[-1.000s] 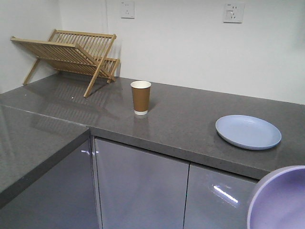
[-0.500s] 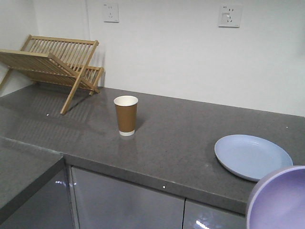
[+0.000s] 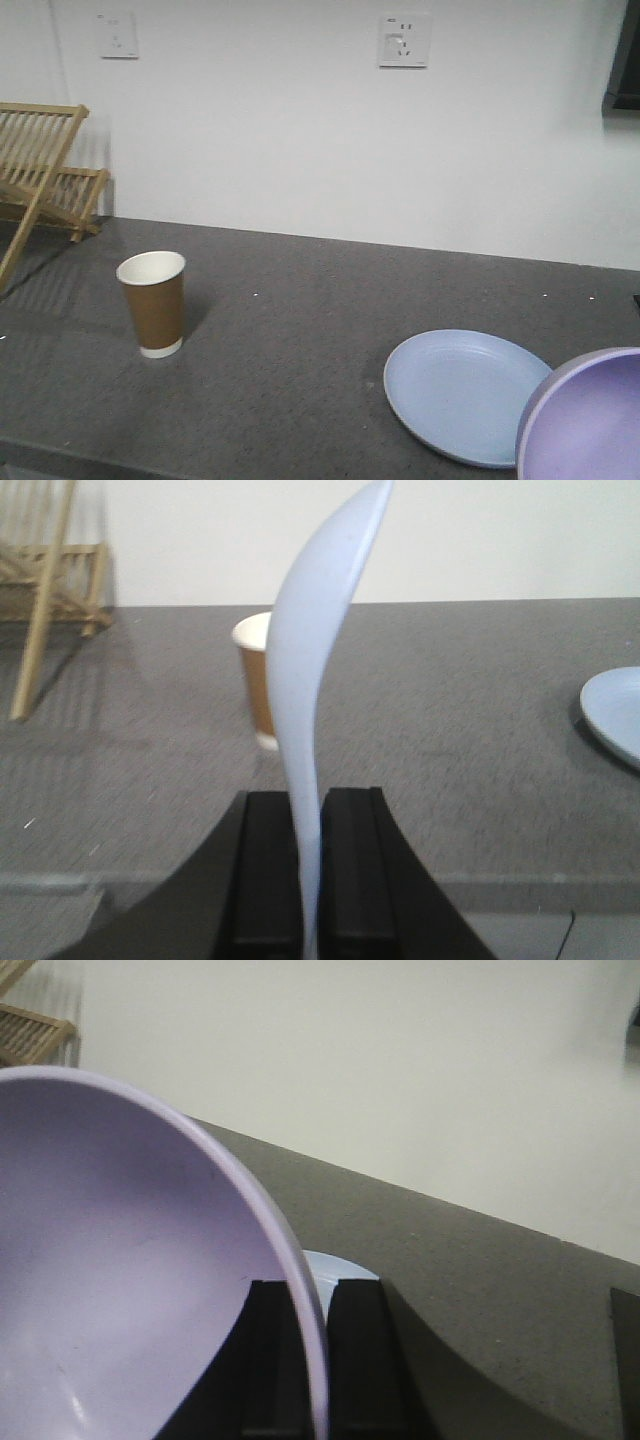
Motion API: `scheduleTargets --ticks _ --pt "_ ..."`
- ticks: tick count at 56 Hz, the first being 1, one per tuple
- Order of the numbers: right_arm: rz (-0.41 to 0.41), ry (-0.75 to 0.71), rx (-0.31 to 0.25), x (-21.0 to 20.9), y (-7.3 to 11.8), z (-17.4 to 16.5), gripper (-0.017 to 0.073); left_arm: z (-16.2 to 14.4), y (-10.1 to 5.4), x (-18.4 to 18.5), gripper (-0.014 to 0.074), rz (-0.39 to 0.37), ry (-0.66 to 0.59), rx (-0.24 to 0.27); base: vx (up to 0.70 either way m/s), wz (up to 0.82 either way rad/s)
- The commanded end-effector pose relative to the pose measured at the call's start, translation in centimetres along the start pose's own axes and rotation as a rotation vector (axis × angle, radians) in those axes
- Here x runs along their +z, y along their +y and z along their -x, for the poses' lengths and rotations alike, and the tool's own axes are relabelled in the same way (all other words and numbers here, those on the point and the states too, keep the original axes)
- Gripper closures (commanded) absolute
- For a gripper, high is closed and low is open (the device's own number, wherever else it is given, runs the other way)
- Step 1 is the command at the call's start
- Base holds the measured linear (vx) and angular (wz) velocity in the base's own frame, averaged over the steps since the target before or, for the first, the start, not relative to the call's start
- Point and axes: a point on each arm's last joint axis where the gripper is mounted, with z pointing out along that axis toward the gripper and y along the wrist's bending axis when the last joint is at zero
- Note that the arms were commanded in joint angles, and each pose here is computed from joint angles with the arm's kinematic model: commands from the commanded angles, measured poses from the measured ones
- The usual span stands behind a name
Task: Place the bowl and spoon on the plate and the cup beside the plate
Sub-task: 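Drive the base to the counter with the paper cup and blue plate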
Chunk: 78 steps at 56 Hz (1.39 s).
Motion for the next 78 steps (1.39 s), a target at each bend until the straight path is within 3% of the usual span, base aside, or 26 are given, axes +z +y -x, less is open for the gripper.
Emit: scheduleTargets --ticks 1,30,78 --pt "-0.040 -0.106 -0.007 -0.26 -0.45 1.66 0.0568 1.44 0.09 -0.26 0.0594 0.013 -0.099 -0.015 0.33 -0.40" --pt "-0.040 -0.105 -0.007 -0.26 -0.45 1.66 0.0568 1.44 0.09 -0.26 0.0594 0.013 -0.099 -0.015 0.26 -0.36" --pt "-0.039 -0.106 -0.001 -0.26 -0.44 1.67 0.0568 1.44 0.09 -0.26 0.0594 0.013 -0.099 -0.015 0.05 0.01"
